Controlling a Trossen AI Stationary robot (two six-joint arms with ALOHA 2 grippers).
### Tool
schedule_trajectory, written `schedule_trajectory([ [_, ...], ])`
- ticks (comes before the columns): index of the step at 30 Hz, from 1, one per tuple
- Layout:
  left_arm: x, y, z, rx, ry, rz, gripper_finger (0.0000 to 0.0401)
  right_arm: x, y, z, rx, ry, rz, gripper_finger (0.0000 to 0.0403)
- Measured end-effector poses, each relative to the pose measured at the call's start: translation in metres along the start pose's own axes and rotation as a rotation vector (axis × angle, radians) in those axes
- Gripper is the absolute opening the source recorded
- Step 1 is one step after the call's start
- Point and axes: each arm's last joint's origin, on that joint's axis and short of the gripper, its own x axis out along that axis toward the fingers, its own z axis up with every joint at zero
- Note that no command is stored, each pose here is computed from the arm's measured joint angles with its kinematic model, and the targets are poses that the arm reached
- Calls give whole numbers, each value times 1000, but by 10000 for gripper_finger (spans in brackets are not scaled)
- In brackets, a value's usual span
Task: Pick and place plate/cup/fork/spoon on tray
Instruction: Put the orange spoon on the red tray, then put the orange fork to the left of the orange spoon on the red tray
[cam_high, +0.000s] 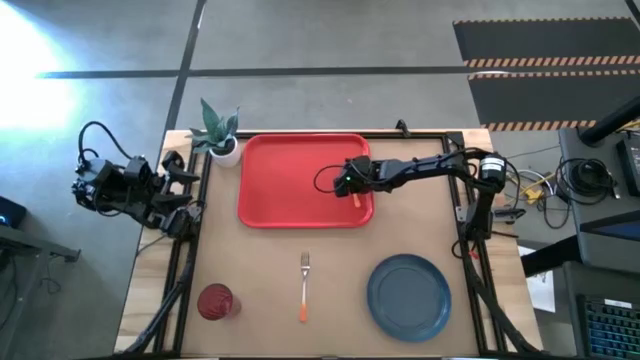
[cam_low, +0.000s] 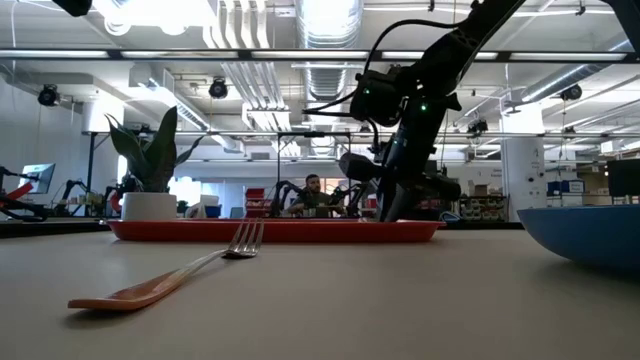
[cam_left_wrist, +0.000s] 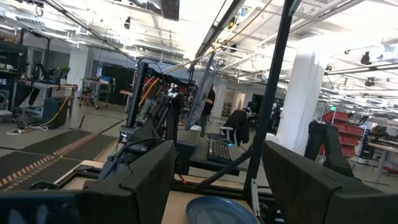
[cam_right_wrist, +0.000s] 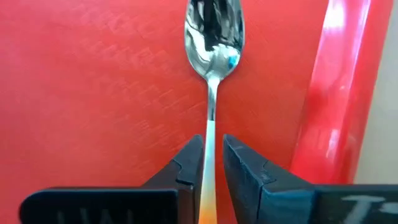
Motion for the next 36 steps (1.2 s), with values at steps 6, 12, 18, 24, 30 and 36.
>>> schedule_trajectory([
  [6,0,0,0,1,5,1,225,-4,2,3,-20,-9,12,86],
  [12,0,0,0,1,5,0,225,-33,24,25,-130,-65,130,98],
  [18,0,0,0,0,5,0,225,-78,39,41,-303,52,159,89],
  [24,0,0,0,1,5,0,225,-131,32,35,-463,308,-65,82],
  [30,0,0,0,1,6,0,225,-173,33,23,-485,412,-138,92],
  [36,0,0,0,1,6,0,225,-189,42,-3,-518,434,-100,101],
])
